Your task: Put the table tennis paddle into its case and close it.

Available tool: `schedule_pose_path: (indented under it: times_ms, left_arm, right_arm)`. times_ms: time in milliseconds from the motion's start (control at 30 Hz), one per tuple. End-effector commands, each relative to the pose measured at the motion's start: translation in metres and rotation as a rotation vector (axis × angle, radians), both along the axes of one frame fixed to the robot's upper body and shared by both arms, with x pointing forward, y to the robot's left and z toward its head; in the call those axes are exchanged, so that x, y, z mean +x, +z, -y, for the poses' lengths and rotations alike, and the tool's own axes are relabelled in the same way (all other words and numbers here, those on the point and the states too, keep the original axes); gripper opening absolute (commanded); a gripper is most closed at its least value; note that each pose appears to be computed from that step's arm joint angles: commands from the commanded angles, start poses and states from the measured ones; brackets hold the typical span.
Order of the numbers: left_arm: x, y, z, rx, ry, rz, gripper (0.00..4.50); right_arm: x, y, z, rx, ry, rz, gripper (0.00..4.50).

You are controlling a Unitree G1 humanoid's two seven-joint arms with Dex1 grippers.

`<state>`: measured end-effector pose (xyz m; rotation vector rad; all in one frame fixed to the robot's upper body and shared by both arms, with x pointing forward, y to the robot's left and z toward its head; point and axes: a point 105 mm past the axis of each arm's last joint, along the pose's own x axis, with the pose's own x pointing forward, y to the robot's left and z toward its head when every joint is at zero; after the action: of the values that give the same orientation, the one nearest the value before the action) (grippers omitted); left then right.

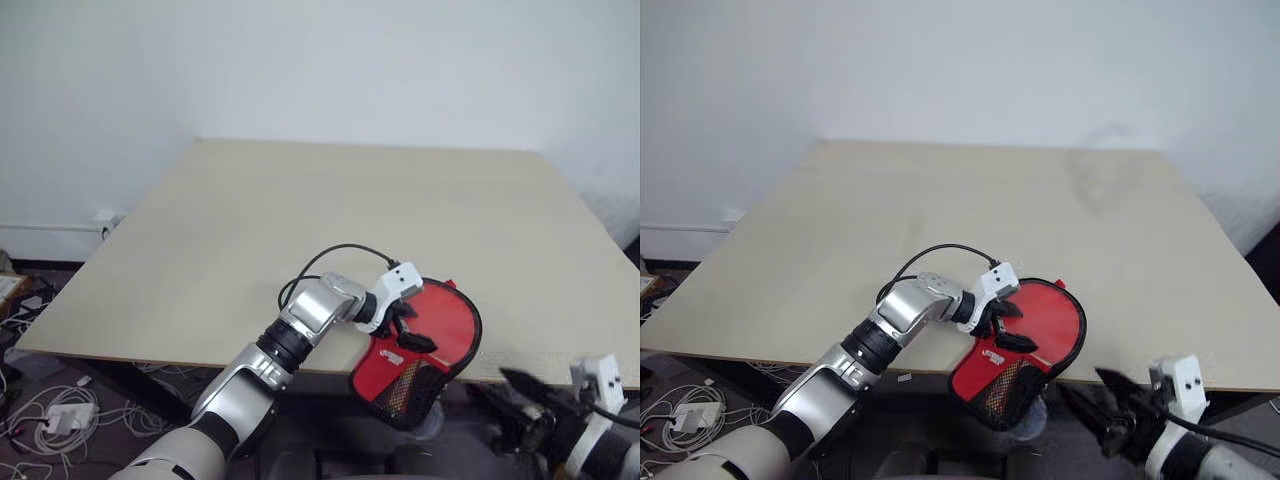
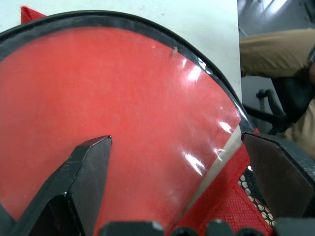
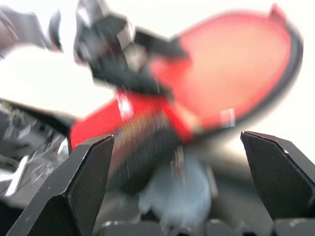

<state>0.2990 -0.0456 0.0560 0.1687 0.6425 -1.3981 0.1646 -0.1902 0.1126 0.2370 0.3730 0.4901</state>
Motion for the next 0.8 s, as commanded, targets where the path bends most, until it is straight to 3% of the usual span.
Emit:
schedule_pose_path:
  times_ms: [33,133,233,433,567,800]
  left_arm:
    - [0.024,0.01,-0.011,-0.062,0.114,0.004,4.5]
    - [0.038,0.031,-0.014,-0.155,0.155,-0.015,4.5]
    - [0.046,0.04,-0.022,-0.172,0.149,0.016,4.5]
    - [0.053,0.057,-0.043,-0.187,0.115,0.059,4.5]
    - [0.043,0.065,-0.06,-0.219,0.062,0.04,4.5]
    - [0.037,0.045,-0.092,-0.118,0.108,0.04,4.5]
  right_arm:
    - [0.031,0.034,0.012,-0.043,-0.105,0.211,4.49]
    - [0.054,0.049,0.019,-0.063,-0.152,0.287,4.49]
    - [0.072,0.044,0.025,-0.074,-0.184,0.235,4.49]
    - [0.106,0.005,0.039,-0.085,-0.289,0.024,4.49]
    - [0.12,-0.03,0.04,-0.027,-0.31,-0.172,4.49]
    - [0.125,-0.043,0.03,-0.031,-0.267,-0.223,4.49]
